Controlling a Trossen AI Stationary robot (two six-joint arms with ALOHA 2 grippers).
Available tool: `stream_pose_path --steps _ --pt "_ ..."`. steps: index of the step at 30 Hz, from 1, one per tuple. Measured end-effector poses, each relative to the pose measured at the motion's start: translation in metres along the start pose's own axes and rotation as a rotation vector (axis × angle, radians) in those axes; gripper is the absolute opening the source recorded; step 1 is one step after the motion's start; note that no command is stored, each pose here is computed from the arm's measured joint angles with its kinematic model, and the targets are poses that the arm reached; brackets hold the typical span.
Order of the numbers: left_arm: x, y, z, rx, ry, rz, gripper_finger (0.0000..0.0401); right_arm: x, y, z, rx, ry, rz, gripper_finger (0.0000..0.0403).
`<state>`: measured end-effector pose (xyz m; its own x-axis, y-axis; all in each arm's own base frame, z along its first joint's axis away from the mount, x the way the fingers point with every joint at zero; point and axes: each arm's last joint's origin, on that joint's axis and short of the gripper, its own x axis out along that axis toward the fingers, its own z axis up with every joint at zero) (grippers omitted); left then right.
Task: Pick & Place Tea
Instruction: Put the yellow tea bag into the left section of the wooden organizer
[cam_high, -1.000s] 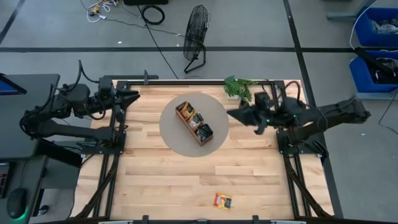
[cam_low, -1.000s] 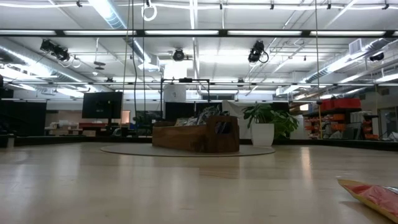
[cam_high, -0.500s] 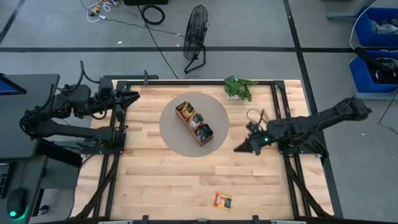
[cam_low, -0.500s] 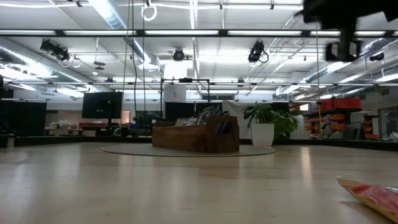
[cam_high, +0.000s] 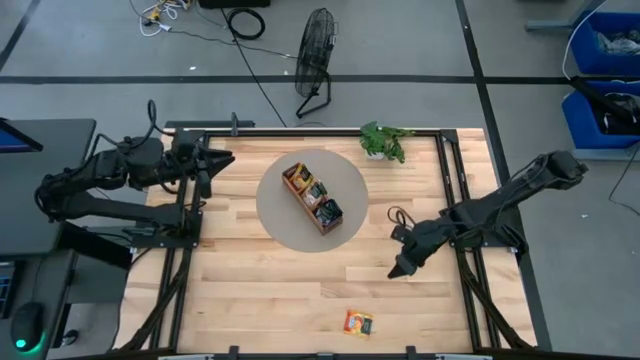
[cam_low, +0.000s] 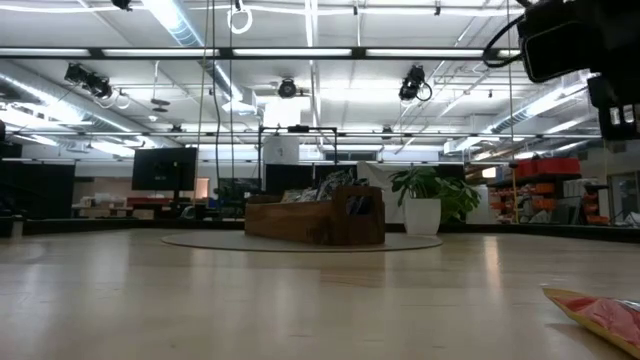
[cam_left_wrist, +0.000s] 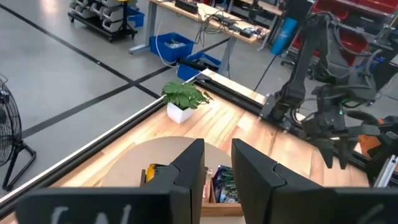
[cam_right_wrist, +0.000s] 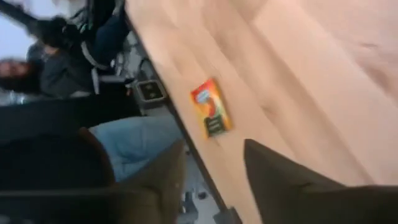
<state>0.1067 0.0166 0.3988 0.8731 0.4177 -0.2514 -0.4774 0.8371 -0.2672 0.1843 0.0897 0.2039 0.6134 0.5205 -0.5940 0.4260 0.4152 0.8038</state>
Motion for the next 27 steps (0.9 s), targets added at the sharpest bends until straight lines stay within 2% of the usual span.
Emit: stream_pose_path --steps 4,8,12,15,20,22,27 --pt "0.002 -0.001 0.0 0.002 0.01 -0.011 0.0085 0.017 0.005 -0.007 -0.116 -0.016 0.023 0.022" --pt "0.001 -0.001 -0.001 0.002 0.011 -0.016 0.0085 0.037 0.009 -0.016 -0.211 -0.002 -0.014 0.025" --pt "-0.002 0.0 -0.003 0.038 0.038 -0.054 0.0085 0.062 0.011 -0.018 -0.254 0.006 -0.116 0.0255" --pt "-0.005 0.0 -0.01 0.137 0.125 -0.12 0.0085 0.084 0.024 -0.017 -0.32 0.001 -0.149 0.0254" --pt "-0.006 0.002 -0.013 0.221 0.153 -0.107 0.0085 0.126 0.036 -0.016 -0.357 0.065 -0.27 0.0249" --pt "-0.007 0.003 -0.014 0.228 0.153 -0.104 0.0085 0.139 0.043 -0.017 -0.354 0.081 -0.288 0.0249" --pt "-0.011 0.005 -0.013 0.224 0.142 -0.107 0.0085 0.161 0.043 -0.027 -0.361 0.137 -0.423 0.0249"
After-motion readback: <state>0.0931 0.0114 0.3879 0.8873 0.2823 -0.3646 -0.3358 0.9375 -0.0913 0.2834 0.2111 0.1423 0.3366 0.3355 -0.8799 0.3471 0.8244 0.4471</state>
